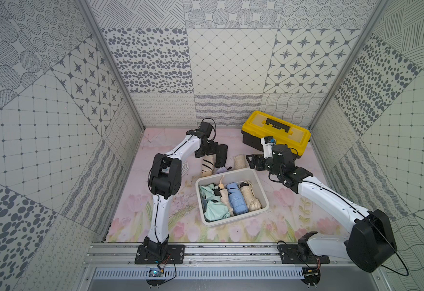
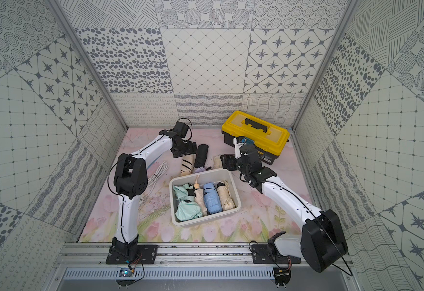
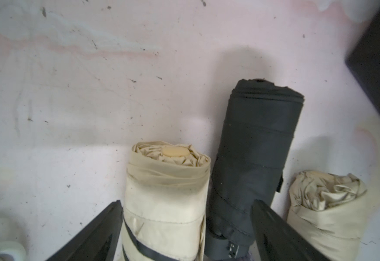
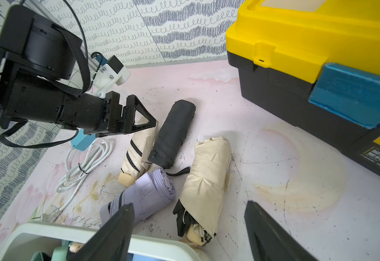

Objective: Put the umbrella into the storage box
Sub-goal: Pick up the umbrella from the center of the board.

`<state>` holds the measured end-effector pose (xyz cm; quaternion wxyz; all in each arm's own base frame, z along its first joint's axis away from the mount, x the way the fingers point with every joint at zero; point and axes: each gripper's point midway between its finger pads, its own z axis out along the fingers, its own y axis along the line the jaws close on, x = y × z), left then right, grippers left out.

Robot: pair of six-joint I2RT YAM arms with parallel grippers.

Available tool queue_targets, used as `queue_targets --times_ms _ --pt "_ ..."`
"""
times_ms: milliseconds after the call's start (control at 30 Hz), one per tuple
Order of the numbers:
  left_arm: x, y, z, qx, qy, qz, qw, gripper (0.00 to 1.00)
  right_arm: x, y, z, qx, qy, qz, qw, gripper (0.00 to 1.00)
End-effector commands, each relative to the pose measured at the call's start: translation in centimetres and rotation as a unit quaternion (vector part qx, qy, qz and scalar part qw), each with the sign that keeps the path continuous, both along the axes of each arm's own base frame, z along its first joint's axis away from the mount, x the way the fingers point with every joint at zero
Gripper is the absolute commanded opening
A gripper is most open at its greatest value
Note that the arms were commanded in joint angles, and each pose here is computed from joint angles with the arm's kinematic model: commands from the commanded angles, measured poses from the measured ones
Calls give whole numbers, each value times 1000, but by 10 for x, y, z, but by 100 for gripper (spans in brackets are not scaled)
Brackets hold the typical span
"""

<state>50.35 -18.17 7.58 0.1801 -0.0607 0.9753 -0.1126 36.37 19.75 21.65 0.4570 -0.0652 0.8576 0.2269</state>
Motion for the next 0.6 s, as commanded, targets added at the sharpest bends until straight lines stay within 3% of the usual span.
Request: queue_targets --times_ms 0,267,567 --pt "1 12 -10 27 10 -14 999 92 7 -1 4 9 -13 -9 1000 82" --pt "-2 15 -31 32 34 -25 999 88 8 -3 3 8 -12 -9 1000 82" --pt "1 13 -47 22 46 -30 998 62 3 -4 5 11 -14 -7 1000 82"
